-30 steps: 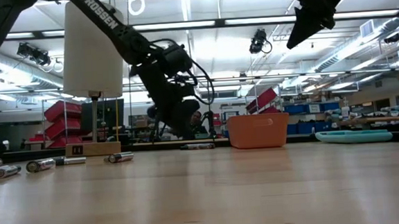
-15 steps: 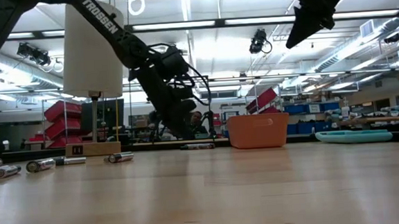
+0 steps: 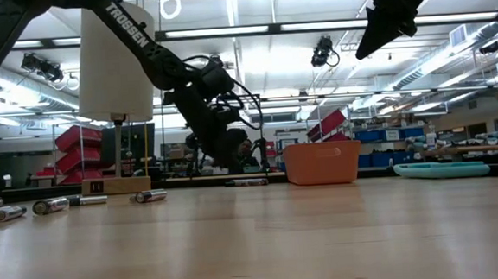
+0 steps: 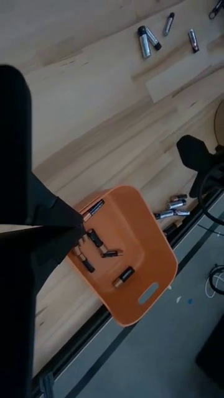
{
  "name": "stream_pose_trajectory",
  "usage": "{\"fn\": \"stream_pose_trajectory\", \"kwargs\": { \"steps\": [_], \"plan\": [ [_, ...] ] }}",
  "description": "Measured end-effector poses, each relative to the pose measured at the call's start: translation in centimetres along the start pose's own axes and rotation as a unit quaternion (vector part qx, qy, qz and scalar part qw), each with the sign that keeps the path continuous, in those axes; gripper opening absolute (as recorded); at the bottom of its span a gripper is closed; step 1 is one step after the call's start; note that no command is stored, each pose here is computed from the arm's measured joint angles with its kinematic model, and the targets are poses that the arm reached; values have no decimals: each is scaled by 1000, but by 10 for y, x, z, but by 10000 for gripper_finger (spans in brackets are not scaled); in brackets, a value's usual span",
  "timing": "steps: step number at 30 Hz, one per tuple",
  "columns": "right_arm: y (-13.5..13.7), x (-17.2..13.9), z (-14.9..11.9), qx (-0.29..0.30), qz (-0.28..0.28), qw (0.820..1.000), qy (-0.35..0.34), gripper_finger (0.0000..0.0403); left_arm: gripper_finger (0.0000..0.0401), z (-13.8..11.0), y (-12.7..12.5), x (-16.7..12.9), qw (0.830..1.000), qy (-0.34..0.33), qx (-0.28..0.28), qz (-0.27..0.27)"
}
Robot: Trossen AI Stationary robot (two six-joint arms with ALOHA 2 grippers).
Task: Sort batteries
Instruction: Put the black battery into the orange bin
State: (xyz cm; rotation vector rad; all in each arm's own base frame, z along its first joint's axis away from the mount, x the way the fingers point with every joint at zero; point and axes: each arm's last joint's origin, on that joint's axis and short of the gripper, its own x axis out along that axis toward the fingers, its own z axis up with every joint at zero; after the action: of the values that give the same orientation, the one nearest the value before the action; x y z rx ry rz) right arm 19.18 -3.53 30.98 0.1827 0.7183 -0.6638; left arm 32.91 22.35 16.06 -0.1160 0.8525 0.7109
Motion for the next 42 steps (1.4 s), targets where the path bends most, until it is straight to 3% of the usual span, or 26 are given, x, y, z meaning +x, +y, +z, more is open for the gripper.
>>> {"fn": "stream_pose_trajectory", "kwargs": {
  "steps": [12, 21, 26, 32, 42],
  "plan": [
    [0, 0, 0, 2, 0, 1000, 0, 0, 0, -14, -3, 16, 999, 37, 21, 1],
    [0, 0, 0, 1, 0, 1000, 0, 0, 0, -21, -10, 12, 992, 77, 13, -102],
    [0, 0, 1, 3, 1, 1000, -3, 0, 0, -13, -12, 13, 995, 36, 14, -89],
    [0, 0, 1, 3, 1, 1000, -3, 0, 0, -2, 6, 16, 1000, -14, 11, -16],
    [1, 0, 2, 6, 4, 1000, -10, 0, 0, -17, 25, 22, 999, 29, 13, -9]
  ]
}}
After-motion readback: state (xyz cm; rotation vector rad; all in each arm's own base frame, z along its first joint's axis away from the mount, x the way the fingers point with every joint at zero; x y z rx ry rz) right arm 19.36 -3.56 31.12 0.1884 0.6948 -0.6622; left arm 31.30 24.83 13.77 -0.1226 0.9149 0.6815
